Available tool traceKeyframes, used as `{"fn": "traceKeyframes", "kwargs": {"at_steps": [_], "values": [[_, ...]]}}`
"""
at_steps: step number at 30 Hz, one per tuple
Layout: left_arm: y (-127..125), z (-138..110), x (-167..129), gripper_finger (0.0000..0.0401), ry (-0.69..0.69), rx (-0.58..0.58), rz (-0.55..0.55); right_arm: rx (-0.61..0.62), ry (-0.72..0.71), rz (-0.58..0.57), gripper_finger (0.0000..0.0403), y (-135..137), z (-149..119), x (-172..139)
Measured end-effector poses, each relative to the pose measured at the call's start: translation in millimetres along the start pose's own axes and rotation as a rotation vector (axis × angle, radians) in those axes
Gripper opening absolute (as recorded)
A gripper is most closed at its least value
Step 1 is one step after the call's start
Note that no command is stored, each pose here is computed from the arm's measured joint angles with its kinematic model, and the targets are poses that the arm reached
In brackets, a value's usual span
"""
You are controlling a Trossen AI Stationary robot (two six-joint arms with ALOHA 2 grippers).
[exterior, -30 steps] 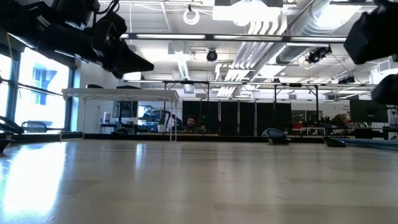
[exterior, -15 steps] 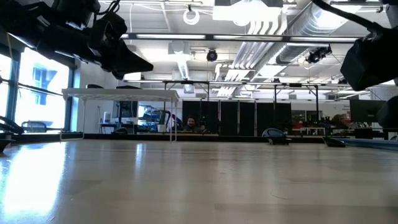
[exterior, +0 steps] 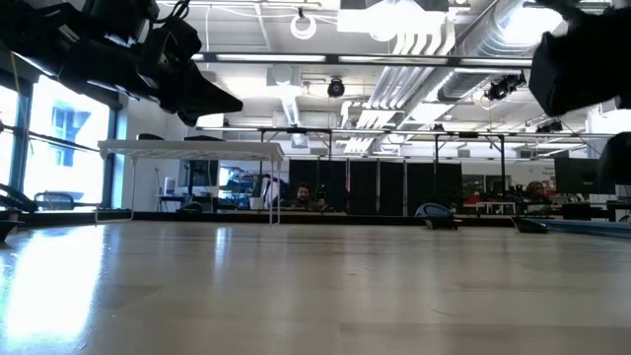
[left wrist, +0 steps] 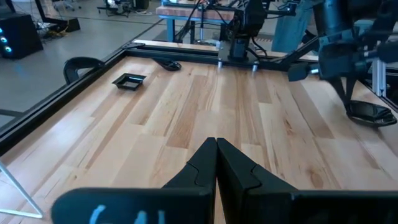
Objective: Pick & Place Mini shaped plates
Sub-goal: Stack the right leaf-shaped plate on top of the leaf-shaped plates on the shelf
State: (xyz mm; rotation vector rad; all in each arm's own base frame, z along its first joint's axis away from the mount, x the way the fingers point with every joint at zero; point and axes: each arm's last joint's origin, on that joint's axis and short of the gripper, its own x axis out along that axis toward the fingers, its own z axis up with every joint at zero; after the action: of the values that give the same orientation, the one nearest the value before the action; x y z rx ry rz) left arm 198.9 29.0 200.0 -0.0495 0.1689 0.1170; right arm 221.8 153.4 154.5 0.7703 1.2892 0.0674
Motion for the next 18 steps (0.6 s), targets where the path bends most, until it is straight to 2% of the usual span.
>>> {"fn": "traceKeyframes", "kwargs": {"at_steps": [9,18], "values": [[0,0,0,0.0001,0.004,0.001,0.000,-0.010,-0.034,0.057,0.0016,6,-2,-21],[0,-6,0,0.0001,0.060,0.001,0.003,-0.108,0.025,0.017,0.0134,1,-1,-3]]}}
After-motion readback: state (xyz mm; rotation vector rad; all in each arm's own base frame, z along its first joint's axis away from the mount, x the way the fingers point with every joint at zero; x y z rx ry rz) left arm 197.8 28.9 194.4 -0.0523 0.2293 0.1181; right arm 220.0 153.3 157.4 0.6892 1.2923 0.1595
